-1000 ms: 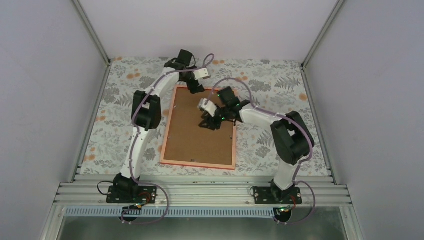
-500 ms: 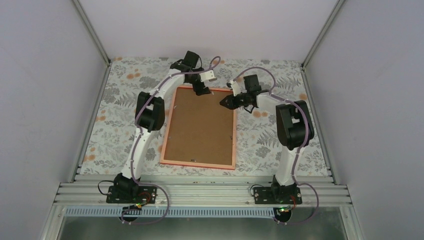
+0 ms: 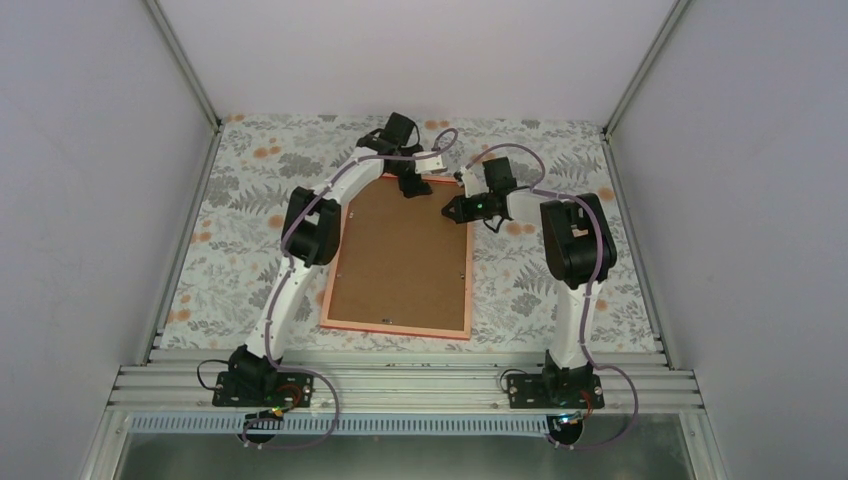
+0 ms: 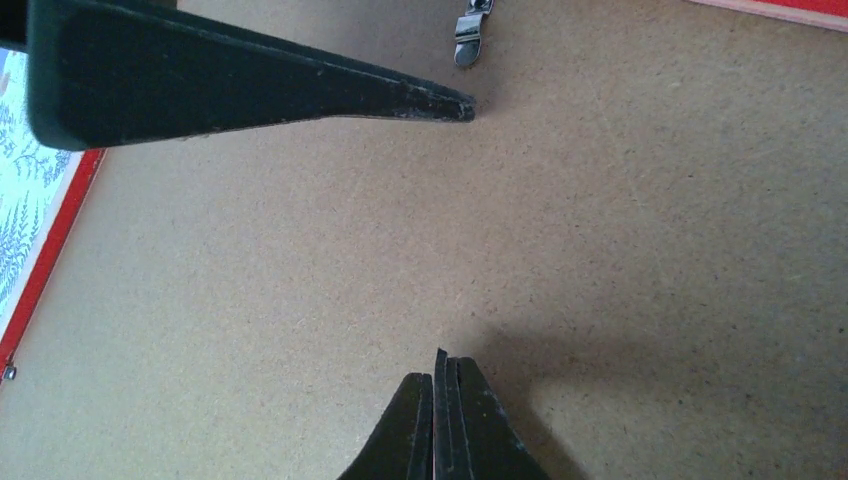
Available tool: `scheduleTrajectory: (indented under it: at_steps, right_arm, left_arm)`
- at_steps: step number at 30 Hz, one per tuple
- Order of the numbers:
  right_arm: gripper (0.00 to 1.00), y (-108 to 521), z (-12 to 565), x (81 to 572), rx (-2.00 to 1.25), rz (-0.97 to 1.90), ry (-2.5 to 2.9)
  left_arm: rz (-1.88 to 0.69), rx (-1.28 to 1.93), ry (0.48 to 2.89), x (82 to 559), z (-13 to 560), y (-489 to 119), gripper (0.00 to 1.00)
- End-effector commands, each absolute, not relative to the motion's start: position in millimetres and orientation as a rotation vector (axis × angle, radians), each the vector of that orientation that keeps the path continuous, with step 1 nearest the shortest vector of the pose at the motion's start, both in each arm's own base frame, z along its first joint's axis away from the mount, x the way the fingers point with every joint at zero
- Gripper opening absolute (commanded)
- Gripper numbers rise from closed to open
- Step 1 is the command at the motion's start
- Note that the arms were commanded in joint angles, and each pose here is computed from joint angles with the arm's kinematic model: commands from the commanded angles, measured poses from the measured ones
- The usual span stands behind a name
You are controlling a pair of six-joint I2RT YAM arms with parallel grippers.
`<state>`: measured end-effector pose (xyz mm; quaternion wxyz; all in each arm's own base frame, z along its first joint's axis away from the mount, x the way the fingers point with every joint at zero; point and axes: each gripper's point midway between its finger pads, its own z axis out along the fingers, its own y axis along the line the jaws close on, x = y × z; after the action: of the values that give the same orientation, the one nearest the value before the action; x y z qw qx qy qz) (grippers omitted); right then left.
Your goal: Put the photo into the frame
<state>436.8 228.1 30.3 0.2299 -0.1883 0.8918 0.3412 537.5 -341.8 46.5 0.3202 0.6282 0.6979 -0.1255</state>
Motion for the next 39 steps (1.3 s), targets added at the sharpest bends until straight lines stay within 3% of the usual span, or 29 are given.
scheduleTrajectory:
  at_steps: [1, 17, 21, 28, 33, 39]
  right_arm:
    - [0.04, 215, -2, 421, -0.439, 0.907, 2.577]
    - [0.04, 223, 14, 434, -0.501, 0.938, 2.525]
    - [0.04, 222, 9, 432, -0.494, 0.943, 2.54]
    - [0.04, 222, 8, 431, -0.496, 0.94, 2.543]
    - [0.04, 222, 7, 430, -0.498, 0.946, 2.545]
    - [0.05, 224, 23, 436, -0.532, 0.93, 2.503]
  left_arm:
    - [-0.273, 1.711, 1.844, 539, 18, -337, 0.83]
    - [-0.302, 1.813, 1.795, 527, 9, -323, 0.77]
    - [-0.262, 1.795, 1.822, 535, 0, -327, 0.68]
    - [-0.199, 1.737, 1.863, 548, -8, -323, 0.42]
    - [-0.185, 1.713, 1.881, 552, -7, -323, 0.31]
    - [-0.218, 1.672, 1.921, 548, 3, -322, 0.32]
